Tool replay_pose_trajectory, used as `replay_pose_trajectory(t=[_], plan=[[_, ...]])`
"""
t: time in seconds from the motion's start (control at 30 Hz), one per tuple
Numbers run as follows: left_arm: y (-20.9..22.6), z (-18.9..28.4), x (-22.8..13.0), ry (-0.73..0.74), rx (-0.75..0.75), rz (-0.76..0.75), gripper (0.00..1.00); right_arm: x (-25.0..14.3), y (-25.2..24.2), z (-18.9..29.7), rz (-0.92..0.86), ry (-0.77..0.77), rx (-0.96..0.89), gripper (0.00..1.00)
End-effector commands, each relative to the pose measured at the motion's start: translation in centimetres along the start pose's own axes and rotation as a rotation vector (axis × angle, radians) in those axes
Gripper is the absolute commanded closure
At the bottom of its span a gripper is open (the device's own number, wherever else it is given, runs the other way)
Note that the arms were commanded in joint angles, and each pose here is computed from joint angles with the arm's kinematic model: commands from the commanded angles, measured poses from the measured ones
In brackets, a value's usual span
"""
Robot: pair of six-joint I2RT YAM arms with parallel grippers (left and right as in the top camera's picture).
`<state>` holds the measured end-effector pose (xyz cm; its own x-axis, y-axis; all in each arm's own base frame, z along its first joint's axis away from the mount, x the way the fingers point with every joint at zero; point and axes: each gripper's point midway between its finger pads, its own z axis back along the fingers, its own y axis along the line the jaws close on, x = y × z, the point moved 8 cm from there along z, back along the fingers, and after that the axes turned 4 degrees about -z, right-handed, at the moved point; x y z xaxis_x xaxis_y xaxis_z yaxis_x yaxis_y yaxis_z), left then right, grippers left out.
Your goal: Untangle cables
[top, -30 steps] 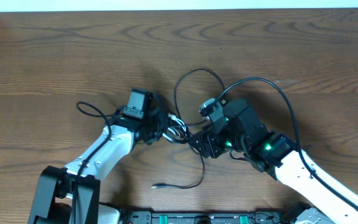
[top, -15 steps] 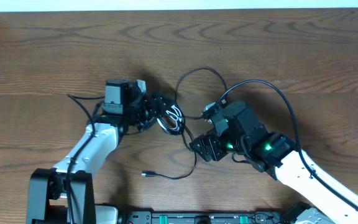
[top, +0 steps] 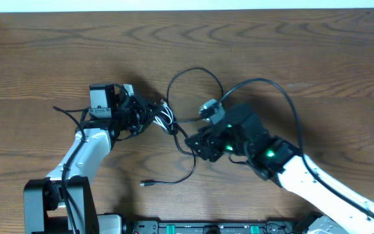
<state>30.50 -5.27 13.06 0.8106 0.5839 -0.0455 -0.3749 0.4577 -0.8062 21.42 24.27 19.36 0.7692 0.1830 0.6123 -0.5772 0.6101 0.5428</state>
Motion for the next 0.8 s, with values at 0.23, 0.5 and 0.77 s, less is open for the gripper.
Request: replay_pose_trajectory(t=[0.23, 0.5, 0.77], plan=[[0.5, -0.5, -1.0, 0.007, 0.068, 0.342, 0.92, -1.2, 1.4, -4.0, -0.075, 0.06, 0.097, 0.47], [1.7, -0.5, -2.6, 0.051, 0.164, 0.661, 0.92, -1.1, 0.1, -5.9, -0.036, 0.011, 0.015, 0.55], [2.1, -0.4, -3.2, 0.08, 0.196, 0.741, 0.92, -2.7, -1.8, -7.7, -0.009, 0.06, -0.092, 0.71]])
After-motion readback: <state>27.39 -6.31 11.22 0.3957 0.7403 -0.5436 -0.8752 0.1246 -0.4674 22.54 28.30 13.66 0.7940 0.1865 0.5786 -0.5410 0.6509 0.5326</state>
